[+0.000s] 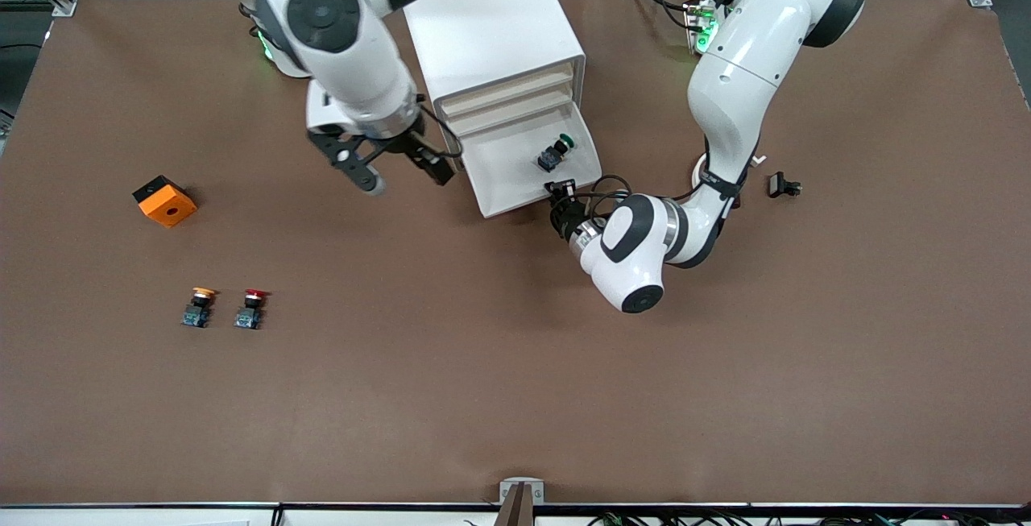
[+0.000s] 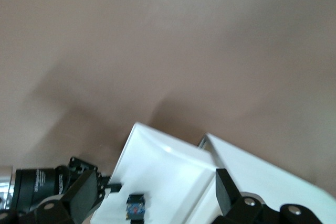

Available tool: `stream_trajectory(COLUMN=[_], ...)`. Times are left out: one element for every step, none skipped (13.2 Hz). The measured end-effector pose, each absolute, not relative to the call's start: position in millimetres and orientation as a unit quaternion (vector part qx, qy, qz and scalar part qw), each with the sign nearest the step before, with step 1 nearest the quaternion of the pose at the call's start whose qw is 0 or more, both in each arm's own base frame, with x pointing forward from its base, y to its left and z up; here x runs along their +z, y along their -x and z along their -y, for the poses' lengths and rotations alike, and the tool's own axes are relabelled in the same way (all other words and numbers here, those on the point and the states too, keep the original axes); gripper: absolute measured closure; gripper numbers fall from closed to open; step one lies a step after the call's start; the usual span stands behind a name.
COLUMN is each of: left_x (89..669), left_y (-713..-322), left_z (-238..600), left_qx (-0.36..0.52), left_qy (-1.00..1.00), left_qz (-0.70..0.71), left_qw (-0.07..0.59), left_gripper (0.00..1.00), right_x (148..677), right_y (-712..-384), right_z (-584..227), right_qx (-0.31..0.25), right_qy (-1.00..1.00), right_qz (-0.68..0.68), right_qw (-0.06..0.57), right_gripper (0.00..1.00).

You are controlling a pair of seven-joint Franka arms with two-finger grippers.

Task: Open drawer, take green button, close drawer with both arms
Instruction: 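Grasp the green button in the drawer with the right gripper while the left withdraws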

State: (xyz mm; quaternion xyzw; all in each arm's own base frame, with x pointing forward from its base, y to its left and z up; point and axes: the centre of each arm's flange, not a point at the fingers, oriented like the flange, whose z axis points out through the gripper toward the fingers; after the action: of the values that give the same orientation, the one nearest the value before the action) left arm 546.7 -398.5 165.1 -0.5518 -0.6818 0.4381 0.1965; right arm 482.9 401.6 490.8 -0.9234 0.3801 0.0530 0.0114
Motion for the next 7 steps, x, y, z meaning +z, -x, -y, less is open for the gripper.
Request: stream_trajectory(left_x=[164.9,164.9,164.8,164.7,165.4,168.1,172.7], left_y=[-550.5,-553.9,-558.1,-563.4,-569.1,-576.7,-586.1], left_z=[395.9,393.6,391.3,386.7,380.9,372.6,362.1], left_qx=[0.437,0.436,0.434,0.43,0.429,0.429,0.429], left_qy=[0.555,0.556,0.558,0.558,0.558,0.556,0.553], left_qz=[0.683,0.684,0.686,0.69,0.693,0.697,0.701], left_qw=[0.188,0.18,0.171,0.162,0.155,0.148,0.139], left_gripper=[0.81,0.76,0.67,0.57,0.45,0.36,0.24], right_x=[484.3,476.7,468.0,457.4,445.5,433.3,422.6], right_y=[-473.3,-465.7,-459.6,-454.7,-450.8,-447.0,-444.0], right_z=[-419.3,-434.5,-448.0,-459.9,-470.4,-480.1,-488.8], right_qx=[0.051,0.049,0.048,0.047,0.046,0.046,0.045], right_qy=[0.922,0.922,0.922,0.922,0.923,0.923,0.923], right_qz=[-0.383,-0.384,-0.384,-0.383,-0.383,-0.382,-0.382], right_qw=[0.013,0.015,0.017,0.017,0.016,0.014,0.015], right_gripper=[0.0,0.0,0.0,0.0,0.0,0.0,0.0])
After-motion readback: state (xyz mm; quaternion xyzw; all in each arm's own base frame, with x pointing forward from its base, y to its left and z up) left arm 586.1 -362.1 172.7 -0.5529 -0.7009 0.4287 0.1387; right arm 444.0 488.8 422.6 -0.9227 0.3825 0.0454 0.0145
